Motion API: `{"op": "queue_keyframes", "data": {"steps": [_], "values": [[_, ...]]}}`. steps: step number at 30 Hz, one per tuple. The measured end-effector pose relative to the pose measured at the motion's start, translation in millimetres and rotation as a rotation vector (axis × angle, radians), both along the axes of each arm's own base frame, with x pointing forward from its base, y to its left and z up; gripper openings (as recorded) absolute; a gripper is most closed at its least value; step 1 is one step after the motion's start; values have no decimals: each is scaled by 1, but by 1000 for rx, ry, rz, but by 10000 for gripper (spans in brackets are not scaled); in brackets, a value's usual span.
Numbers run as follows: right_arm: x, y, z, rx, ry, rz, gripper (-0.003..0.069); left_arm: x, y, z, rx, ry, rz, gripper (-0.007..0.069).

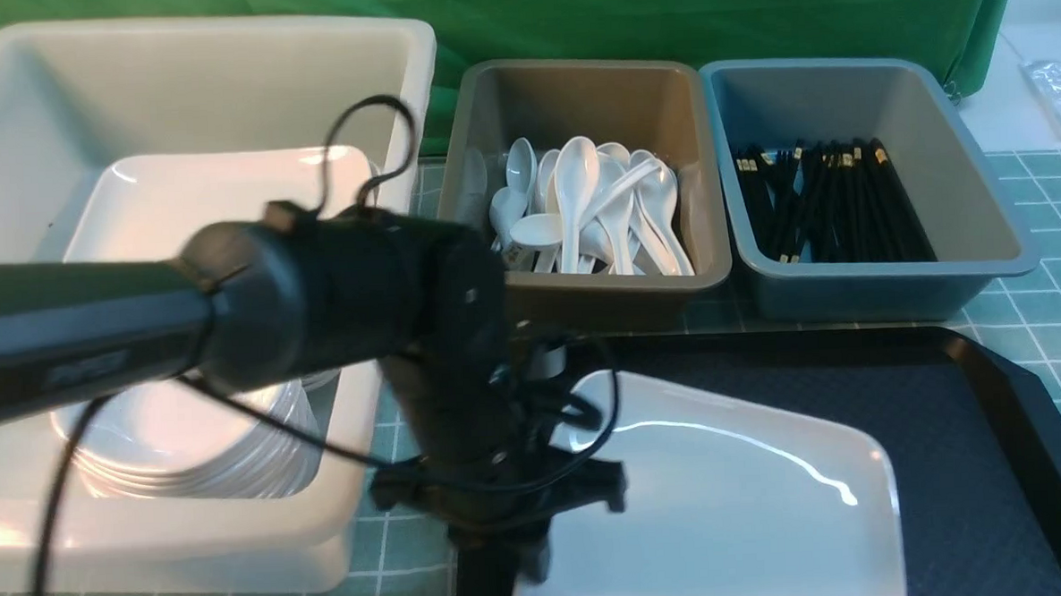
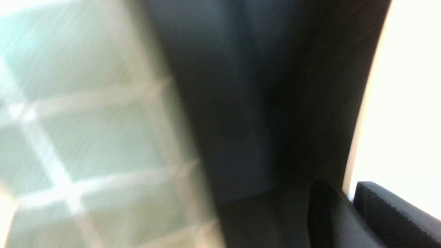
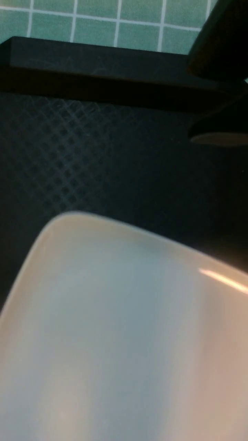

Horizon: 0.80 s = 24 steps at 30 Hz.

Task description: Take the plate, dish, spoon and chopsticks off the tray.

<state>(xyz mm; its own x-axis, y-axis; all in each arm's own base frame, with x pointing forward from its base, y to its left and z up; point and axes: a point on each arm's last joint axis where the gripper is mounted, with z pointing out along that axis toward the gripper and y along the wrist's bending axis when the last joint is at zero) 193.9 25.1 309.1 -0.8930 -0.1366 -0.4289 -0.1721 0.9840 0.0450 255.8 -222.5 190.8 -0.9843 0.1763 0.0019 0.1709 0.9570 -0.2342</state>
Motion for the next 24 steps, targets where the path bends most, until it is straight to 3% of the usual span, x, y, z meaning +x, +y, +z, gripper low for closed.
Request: {"op": "queue_keyframes", "data": {"steps": [7,12,16,20,24], "values": [[10,6,-8,43,23,29,248,-15,13,-1,-15,-25,48,48],[37,1,-31,56,96,-15,367,-17,14,-3,-2,-29,25,99],[55,-2,-42,58,154,-34,429,-19,14,-3,9,-17,14,226],[82,10,-56,179,236,26,442,-18,15,6,54,13,-12,423],[98,18,-67,246,271,75,463,-15,15,21,76,8,-28,491]]}}
